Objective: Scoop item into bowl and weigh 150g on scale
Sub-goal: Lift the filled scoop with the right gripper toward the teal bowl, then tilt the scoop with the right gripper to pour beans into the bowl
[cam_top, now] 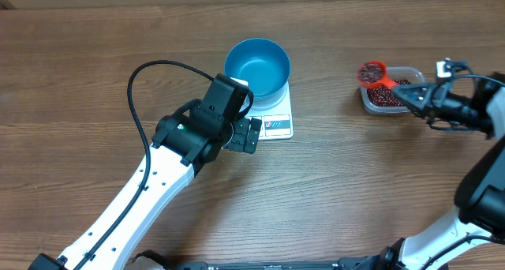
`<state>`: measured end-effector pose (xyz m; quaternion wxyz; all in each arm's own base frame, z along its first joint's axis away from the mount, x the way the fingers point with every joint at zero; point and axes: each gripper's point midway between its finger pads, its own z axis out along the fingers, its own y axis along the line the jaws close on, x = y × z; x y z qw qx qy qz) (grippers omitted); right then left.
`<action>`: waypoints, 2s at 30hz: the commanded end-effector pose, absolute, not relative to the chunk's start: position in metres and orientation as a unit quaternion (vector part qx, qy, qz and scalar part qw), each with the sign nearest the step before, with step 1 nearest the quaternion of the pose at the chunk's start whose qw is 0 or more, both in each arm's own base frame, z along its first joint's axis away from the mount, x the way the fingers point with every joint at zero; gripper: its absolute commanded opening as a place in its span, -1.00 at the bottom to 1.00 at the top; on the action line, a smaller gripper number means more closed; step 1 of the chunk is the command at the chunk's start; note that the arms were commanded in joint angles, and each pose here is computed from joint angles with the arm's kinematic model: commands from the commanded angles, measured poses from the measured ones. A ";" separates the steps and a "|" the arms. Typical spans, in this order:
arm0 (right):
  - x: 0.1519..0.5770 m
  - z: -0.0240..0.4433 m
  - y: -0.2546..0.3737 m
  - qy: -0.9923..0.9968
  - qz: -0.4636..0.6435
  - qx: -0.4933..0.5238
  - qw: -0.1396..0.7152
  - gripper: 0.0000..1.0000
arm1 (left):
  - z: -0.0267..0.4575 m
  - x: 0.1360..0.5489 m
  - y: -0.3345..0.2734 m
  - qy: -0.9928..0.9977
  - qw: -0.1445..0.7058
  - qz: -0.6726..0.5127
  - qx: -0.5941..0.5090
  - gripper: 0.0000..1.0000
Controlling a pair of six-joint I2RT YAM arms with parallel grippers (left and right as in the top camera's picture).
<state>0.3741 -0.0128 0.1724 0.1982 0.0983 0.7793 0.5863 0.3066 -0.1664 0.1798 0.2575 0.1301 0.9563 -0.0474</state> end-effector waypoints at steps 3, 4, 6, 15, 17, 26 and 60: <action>0.381 0.188 0.032 0.759 0.620 0.035 0.197 -0.93 | 0.180 0.305 -0.166 0.955 0.258 -0.047 0.138 0.99; 0.381 0.190 0.039 0.759 0.620 0.025 0.194 -0.93 | 0.180 0.305 -0.166 0.955 0.258 -0.047 0.138 0.99; 0.383 0.195 0.053 0.758 0.625 0.007 0.186 -0.93 | 0.180 0.305 -0.166 0.955 0.258 -0.047 0.138 0.99; 0.391 0.218 0.104 0.747 0.643 -0.048 0.161 -0.93 | 0.180 0.305 -0.166 0.955 0.258 -0.047 0.138 0.99; 0.395 0.221 0.116 0.746 0.645 -0.059 0.155 -0.93 | 0.180 0.305 -0.166 0.955 0.258 -0.047 0.138 0.99; 0.420 0.215 0.168 0.782 0.600 -0.085 0.143 -0.93 | 0.180 0.305 -0.166 0.955 0.258 -0.047 0.138 0.99; 0.422 0.217 0.226 0.913 0.287 -0.148 0.247 -0.93 | 0.180 0.305 -0.166 0.955 0.258 -0.047 0.138 0.99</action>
